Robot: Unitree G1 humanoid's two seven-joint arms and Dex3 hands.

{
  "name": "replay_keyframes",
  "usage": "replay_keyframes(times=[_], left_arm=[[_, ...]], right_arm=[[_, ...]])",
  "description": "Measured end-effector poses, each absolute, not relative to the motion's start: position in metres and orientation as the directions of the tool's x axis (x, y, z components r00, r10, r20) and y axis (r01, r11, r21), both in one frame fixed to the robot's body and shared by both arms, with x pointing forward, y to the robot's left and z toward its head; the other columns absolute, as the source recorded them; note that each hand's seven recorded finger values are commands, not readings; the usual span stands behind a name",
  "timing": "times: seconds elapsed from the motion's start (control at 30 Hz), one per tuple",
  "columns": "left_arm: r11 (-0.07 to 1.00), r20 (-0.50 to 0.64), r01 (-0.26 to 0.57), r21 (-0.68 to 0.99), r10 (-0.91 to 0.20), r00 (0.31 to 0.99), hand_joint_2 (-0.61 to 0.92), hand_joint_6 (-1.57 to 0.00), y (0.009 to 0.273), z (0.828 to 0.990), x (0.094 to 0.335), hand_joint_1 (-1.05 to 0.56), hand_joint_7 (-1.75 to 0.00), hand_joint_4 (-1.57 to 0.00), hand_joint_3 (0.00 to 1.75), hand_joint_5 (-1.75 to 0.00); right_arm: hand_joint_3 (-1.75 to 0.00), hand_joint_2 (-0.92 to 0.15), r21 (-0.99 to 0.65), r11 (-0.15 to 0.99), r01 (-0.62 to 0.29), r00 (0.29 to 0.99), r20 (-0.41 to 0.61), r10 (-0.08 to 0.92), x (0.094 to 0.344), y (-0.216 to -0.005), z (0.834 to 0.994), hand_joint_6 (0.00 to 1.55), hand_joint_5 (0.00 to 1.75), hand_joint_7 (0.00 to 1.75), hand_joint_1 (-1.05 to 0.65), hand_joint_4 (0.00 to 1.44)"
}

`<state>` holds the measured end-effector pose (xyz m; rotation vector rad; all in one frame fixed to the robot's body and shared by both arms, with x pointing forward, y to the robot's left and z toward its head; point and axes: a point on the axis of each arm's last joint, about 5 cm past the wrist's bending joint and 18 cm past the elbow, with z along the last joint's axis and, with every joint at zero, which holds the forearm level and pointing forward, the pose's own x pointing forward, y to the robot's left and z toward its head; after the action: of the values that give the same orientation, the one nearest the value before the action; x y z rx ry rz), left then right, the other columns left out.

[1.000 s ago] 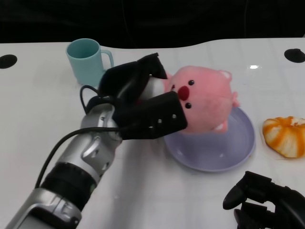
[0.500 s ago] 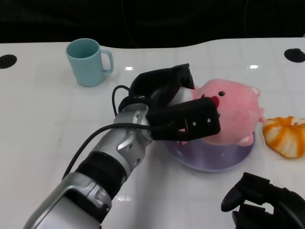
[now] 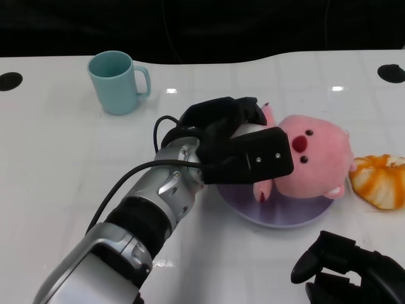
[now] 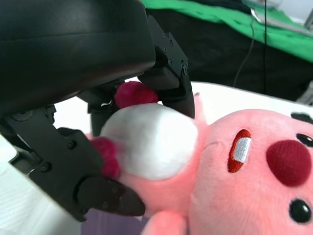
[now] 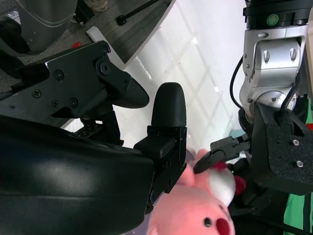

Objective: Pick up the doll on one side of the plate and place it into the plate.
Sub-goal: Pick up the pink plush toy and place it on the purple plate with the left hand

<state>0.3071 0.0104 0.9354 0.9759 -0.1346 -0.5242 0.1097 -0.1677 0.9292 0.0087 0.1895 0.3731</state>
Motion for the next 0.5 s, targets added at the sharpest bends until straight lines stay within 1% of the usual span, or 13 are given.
replay_keyframes(times=[0.03, 0.07, 0.1, 0.2, 0.33, 0.5], left_arm=[[0.439, -0.131, 0.367, 0.82, -0.481, 0.867, 0.92, -0.42, 0.011, 0.936, 0.307, -0.57, -0.07, -0.2, 0.35, -0.51], [0.431, -0.133, 0.367, 0.824, -0.482, 0.866, 0.92, -0.32, 0.012, 0.936, 0.308, -0.7, -0.04, -0.12, 0.45, -0.45], [0.424, -0.131, 0.362, 0.83, -0.483, 0.866, 0.92, -0.28, 0.013, 0.936, 0.308, -0.76, -0.02, -0.07, 0.5, -0.42], [0.384, -0.134, 0.357, 0.851, -0.5, 0.856, 0.92, -0.18, 0.015, 0.939, 0.309, -0.89, -0.01, -0.01, 0.61, -0.34], [0.35, -0.138, 0.354, 0.867, -0.514, 0.847, 0.92, -0.14, 0.019, 0.944, 0.311, -0.94, 0.0, 0.0, 0.64, -0.27], [0.334, -0.13, 0.341, 0.879, -0.521, 0.844, 0.92, -0.14, 0.026, 0.949, 0.313, -0.95, -0.01, 0.0, 0.63, -0.25]], right_arm=[[-1.06, -0.65, 0.043, 0.931, -0.362, 0.913, -0.182, 0.364, 0.11, -0.168, 0.929, 0.48, 1.75, 1.48, -0.13, 0.65], [-1.06, -0.65, 0.043, 0.931, -0.364, 0.913, -0.182, 0.365, 0.11, -0.168, 0.929, 0.48, 1.75, 1.48, -0.13, 0.65], [-1.06, -0.65, 0.043, 0.93, -0.364, 0.913, -0.182, 0.366, 0.11, -0.168, 0.929, 0.48, 1.75, 1.48, -0.13, 0.65], [-1.07, -0.65, 0.042, 0.931, -0.364, 0.913, -0.183, 0.365, 0.11, -0.168, 0.929, 0.48, 1.75, 1.48, -0.14, 0.65], [-1.07, -0.65, 0.041, 0.932, -0.359, 0.915, -0.183, 0.361, 0.11, -0.168, 0.929, 0.48, 1.75, 1.48, -0.14, 0.65], [-1.08, -0.65, 0.04, 0.933, -0.357, 0.915, -0.183, 0.359, 0.11, -0.168, 0.929, 0.48, 1.75, 1.48, -0.13, 0.65]])
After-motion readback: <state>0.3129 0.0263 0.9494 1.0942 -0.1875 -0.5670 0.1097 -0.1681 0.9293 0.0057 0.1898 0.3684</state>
